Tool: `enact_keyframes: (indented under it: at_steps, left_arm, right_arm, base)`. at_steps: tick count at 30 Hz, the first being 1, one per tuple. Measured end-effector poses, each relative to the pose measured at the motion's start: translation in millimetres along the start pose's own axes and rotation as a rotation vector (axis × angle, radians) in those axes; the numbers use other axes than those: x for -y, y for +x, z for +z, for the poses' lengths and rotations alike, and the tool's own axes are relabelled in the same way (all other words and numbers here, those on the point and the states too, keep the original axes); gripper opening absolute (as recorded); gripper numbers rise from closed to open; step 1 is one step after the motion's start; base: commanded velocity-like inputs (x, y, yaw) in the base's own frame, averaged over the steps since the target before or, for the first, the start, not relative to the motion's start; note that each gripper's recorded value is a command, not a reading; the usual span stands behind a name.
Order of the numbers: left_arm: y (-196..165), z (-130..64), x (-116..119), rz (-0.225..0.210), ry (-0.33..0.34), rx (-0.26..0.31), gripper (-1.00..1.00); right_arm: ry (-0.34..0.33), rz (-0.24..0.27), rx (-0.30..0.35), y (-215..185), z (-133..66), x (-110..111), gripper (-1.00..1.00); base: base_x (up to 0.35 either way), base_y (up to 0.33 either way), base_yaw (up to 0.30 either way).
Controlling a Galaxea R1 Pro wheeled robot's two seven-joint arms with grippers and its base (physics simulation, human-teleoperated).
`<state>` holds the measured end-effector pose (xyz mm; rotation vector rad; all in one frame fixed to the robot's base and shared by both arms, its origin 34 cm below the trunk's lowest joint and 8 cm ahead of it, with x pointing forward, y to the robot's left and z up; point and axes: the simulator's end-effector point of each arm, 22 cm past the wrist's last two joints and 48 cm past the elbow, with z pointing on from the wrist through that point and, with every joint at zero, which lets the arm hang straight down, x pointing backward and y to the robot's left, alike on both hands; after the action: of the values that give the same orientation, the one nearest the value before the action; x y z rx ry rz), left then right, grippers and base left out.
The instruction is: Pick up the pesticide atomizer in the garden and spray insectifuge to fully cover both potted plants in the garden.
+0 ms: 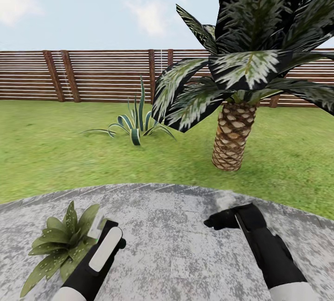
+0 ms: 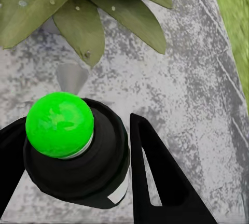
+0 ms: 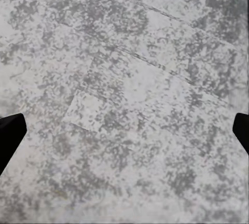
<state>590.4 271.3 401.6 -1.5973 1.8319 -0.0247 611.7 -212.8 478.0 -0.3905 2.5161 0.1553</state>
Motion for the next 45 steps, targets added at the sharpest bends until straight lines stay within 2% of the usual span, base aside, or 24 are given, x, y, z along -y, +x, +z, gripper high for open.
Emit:
enact_keyframes:
  at_steps: [1,3,5,7,8,9,10,12,14,15,17,18,20,21,23,33,37,41,45]
  left_arm:
    - [2,-0.1,-1,0.001,-0.004,-0.002,-1.00]
    - [3,-0.5,-3,0.002,-0.014,-0.004,-1.00]
    - [14,-8.6,0,0.011,-0.035,-0.012,-1.00]
    - [21,-20.3,10,0.063,-0.021,0.019,-1.00]
    - [20,-24.9,15,0.094,-0.011,0.046,-1.00]
    - [19,-28.4,18,0.119,-0.001,0.069,-1.00]
    - [18,-30.4,21,0.137,0.009,0.086,-1.00]
    - [18,-33.5,25,0.155,0.020,0.102,-1.00]
    - [18,-33.9,26,0.159,0.025,0.106,-1.00]
    - [19,-33.2,25,0.160,0.025,0.108,-1.00]
    - [19,-32.3,23,0.164,0.025,0.110,-1.00]
    - [22,-32.0,21,0.178,0.028,0.111,-1.00]
    - [32,-35.8,24,0.221,0.053,0.112,-1.00]
    - [38,-38.5,24,0.246,0.060,0.109,-1.00]
    - [43,-39.8,21,0.264,0.060,0.108,-1.00]
    - [46,-35.4,6,0.288,0.031,0.114,-1.00]
    - [43,-31.2,-1,0.283,0.014,0.119,-1.00]
    - [41,-22.0,-19,0.231,-0.050,0.099,-1.00]
    - [32,-15.4,-30,0.169,-0.091,0.113,-1.00]
  right_arm:
    - [0.019,0.005,-0.051,22,14.1,8,1.00]
    - [0.031,-0.010,-0.084,52,31.5,16,1.00]
    - [0.045,-0.087,-0.046,97,48.4,29,1.00]
    - [0.075,-0.156,0.002,126,50.8,45,1.00]
    - [0.125,-0.170,0.005,148,50.8,63,1.00]
    - [0.207,-0.171,0.011,171,48.4,90,1.00]
    - [0.309,-0.166,0.054,189,42.8,122,1.00]
    - [0.461,-0.144,0.193,202,23.1,169,1.00]
    - [0.530,-0.098,0.210,233,10.9,194,1.00]
    - [0.572,-0.046,0.193,267,3.5,211,1.00]
    - [0.592,-0.010,0.177,296,0.1,217,1.00]
    - [0.598,0.001,0.201,308,-2.4,217,1.00]
    - [0.612,-0.014,0.260,311,-10.7,222,1.00]
    - [0.618,-0.021,0.272,319,-15.4,227,1.00]
    - [0.619,-0.023,0.273,327,-17.9,228,1.00]
    - [0.598,-0.036,0.273,329,-13.1,219,1.00]
    - [0.589,-0.037,0.276,328,-10.5,214,1.00]
    - [0.579,-0.032,0.264,333,-6.8,208,1.00]
    - [0.573,-0.029,0.260,335,-4.4,204,1.00]
  base:
    - [0.000,0.000,0.000]
    - [0.000,0.000,0.000]
    - [0.000,0.000,0.000]
    - [0.000,0.000,0.000]
    - [0.000,0.000,0.000]
    - [0.000,0.000,0.000]
    - [0.000,0.000,0.000]
    - [0.000,0.000,0.000]
    - [0.000,0.000,0.000]
    - [0.000,0.000,0.000]
    - [0.051,-0.021,0.000]
    - [0.168,-0.085,0.000]
    - [0.235,-0.137,0.000]
    - [0.271,-0.177,0.000]
    - [0.286,-0.200,0.000]
    - [0.297,-0.186,0.000]
    - [0.298,-0.180,0.051]
    - [0.240,-0.178,0.249]
    - [0.060,-0.047,0.279]
